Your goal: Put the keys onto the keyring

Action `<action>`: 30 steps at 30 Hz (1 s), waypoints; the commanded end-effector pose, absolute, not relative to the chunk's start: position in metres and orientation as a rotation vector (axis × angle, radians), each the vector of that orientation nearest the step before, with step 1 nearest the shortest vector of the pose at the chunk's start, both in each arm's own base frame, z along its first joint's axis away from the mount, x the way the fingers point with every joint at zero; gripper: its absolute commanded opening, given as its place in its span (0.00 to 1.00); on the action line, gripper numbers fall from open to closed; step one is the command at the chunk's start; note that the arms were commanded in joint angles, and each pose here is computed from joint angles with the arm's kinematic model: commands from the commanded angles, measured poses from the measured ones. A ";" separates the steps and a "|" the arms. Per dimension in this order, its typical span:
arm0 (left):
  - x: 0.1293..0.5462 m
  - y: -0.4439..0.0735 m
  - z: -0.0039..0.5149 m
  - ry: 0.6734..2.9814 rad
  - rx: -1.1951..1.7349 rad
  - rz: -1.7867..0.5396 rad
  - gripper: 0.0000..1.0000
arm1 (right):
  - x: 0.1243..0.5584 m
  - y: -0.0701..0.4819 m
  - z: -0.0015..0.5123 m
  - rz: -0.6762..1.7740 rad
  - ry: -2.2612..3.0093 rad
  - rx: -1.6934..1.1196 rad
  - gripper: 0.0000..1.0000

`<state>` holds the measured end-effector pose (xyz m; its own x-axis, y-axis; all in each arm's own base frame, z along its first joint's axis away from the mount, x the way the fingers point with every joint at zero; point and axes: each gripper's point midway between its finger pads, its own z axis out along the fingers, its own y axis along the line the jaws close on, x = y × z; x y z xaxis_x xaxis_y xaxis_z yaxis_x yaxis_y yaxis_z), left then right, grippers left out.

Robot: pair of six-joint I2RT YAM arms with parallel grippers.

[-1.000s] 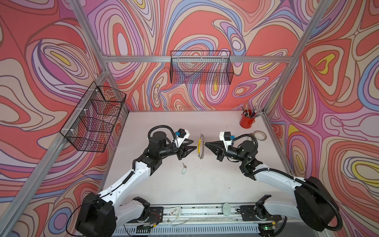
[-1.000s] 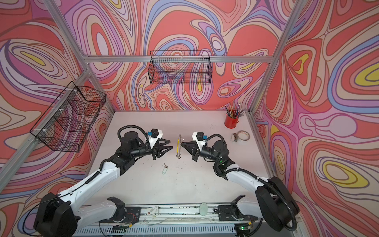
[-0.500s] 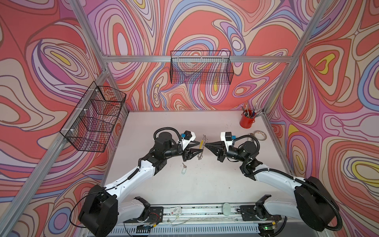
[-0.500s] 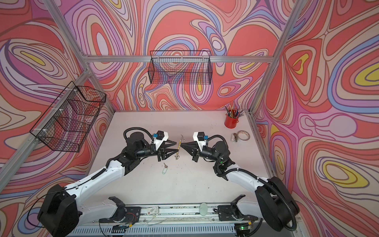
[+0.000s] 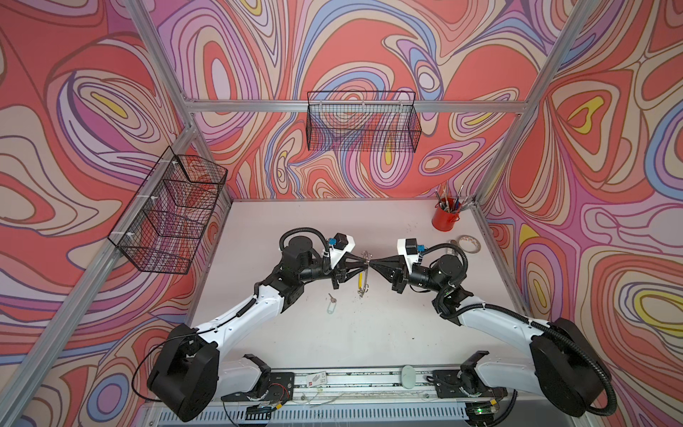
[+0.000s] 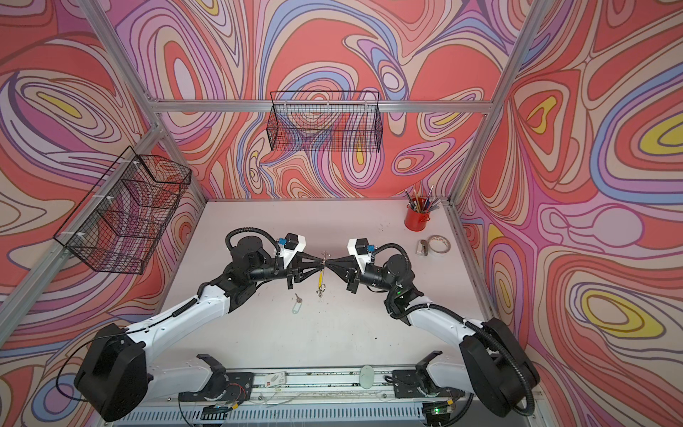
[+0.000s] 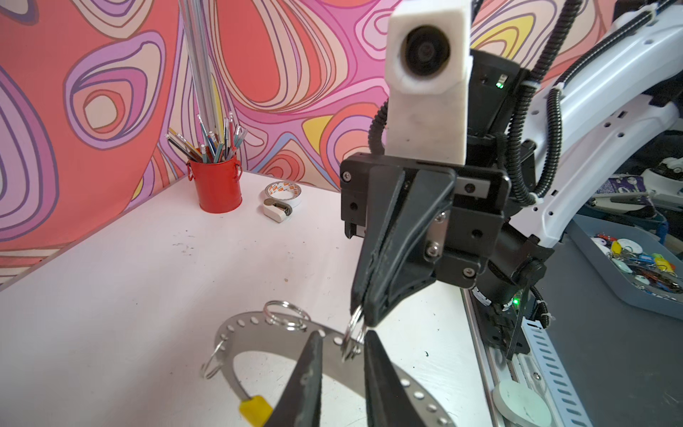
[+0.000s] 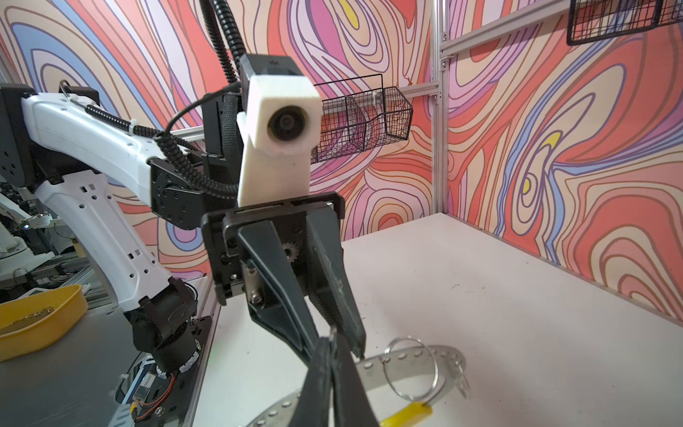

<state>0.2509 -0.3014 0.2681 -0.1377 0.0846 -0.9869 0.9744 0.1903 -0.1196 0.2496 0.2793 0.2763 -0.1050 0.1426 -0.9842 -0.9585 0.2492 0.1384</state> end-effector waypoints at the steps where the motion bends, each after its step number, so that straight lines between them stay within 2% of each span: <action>1: 0.244 -0.307 0.290 1.360 1.111 -1.154 0.18 | 0.245 0.277 0.280 1.156 1.276 -0.876 0.00; 7: 0.243 -0.308 0.288 1.366 1.134 -1.154 0.07 | 0.245 0.277 0.281 1.160 1.268 -0.871 0.00; 13: 0.239 -0.309 0.285 1.373 1.157 -1.173 0.05 | 0.246 0.278 0.281 1.165 1.271 -0.875 0.00; 16: 0.237 -0.309 0.286 1.368 1.170 -1.184 0.00 | 0.246 0.278 0.280 1.163 1.273 -0.874 0.00; 21: 0.238 -0.308 0.285 1.396 1.173 -1.163 0.00 | 0.246 0.278 0.279 1.160 1.279 -0.879 0.00; 27: 0.245 -0.301 0.280 1.469 1.239 -1.010 0.00 | 0.247 0.278 0.277 1.138 1.293 -0.890 0.00; 28: 0.244 -0.300 0.277 1.481 1.259 -0.996 0.00 | 0.248 0.278 0.276 1.133 1.299 -0.891 0.01; 30: 0.244 -0.298 0.277 1.491 1.295 -0.963 0.00 | 0.249 0.278 0.274 1.120 1.311 -0.891 0.09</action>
<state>0.2490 -0.3018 0.2741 -0.1101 0.2105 -0.9714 0.9838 0.1621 -0.0764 0.2481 0.2790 0.2753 -0.0875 0.1347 -0.9870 -0.9622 0.2451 0.1188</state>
